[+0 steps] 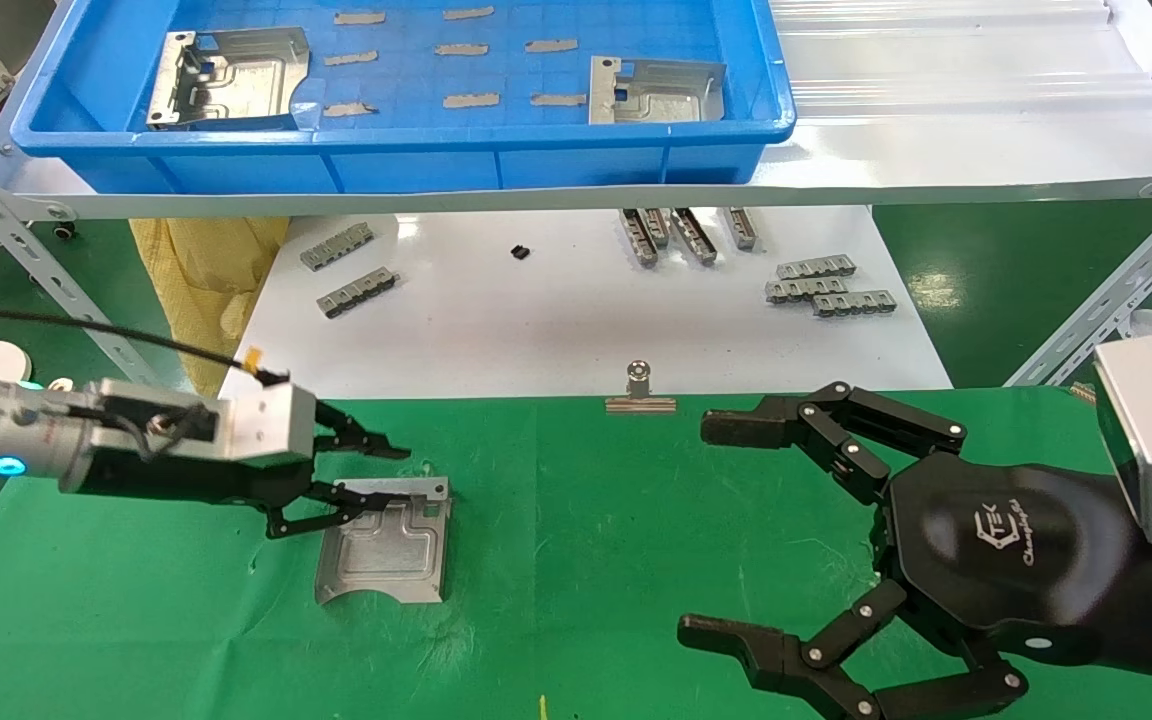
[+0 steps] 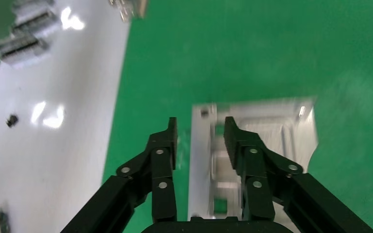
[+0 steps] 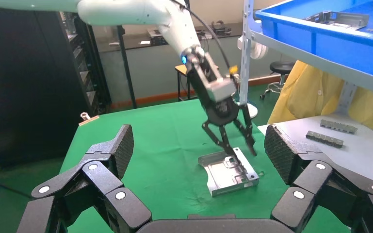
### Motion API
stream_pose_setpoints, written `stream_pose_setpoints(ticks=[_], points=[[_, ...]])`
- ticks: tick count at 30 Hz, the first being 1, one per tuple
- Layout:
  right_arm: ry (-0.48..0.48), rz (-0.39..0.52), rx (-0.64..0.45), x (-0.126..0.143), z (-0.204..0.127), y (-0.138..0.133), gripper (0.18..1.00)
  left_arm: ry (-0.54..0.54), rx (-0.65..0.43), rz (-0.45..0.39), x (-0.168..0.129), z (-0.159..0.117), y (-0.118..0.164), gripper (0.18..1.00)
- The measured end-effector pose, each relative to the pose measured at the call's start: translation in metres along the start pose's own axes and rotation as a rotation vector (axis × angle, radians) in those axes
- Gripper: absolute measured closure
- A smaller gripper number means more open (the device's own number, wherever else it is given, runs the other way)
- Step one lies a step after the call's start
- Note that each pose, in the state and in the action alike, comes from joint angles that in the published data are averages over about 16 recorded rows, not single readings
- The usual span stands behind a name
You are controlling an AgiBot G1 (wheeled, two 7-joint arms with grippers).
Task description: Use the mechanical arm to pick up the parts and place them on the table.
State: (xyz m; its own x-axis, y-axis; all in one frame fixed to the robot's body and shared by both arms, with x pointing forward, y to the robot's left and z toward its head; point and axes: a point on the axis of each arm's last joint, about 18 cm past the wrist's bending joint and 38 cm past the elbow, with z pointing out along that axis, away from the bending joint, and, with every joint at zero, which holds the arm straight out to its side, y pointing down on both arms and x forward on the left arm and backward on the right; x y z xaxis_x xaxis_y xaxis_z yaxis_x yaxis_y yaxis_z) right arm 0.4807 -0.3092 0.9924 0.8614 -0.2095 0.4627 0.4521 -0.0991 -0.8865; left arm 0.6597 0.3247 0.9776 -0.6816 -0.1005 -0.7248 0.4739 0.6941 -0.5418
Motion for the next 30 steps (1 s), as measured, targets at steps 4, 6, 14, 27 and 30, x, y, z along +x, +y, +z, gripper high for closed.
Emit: stream_pose_setpoints(ticks=[4, 6, 14, 27, 30], points=[[0.0, 0.0, 0.0, 0.0, 0.0, 0.0, 0.179, -0.007, 0.052, -0.071, 0.003, -0.006, -0.003, 0.76], [0.0, 0.0, 0.0, 0.0, 0.0, 0.0, 0.179, -0.013, 0.079, -0.11, 0.005, -0.008, -0.004, 0.725], [0.0, 0.0, 0.0, 0.0, 0.0, 0.0, 0.179, -0.036, 0.145, -0.219, 0.01, -0.012, -0.002, 0.548], [0.0, 0.0, 0.0, 0.0, 0.0, 0.0, 0.179, -0.047, 0.187, -0.233, 0.013, -0.012, -0.004, 0.292], [0.0, 0.0, 0.0, 0.0, 0.0, 0.0, 0.179, -0.053, 0.211, -0.24, 0.014, -0.012, -0.005, 0.262]])
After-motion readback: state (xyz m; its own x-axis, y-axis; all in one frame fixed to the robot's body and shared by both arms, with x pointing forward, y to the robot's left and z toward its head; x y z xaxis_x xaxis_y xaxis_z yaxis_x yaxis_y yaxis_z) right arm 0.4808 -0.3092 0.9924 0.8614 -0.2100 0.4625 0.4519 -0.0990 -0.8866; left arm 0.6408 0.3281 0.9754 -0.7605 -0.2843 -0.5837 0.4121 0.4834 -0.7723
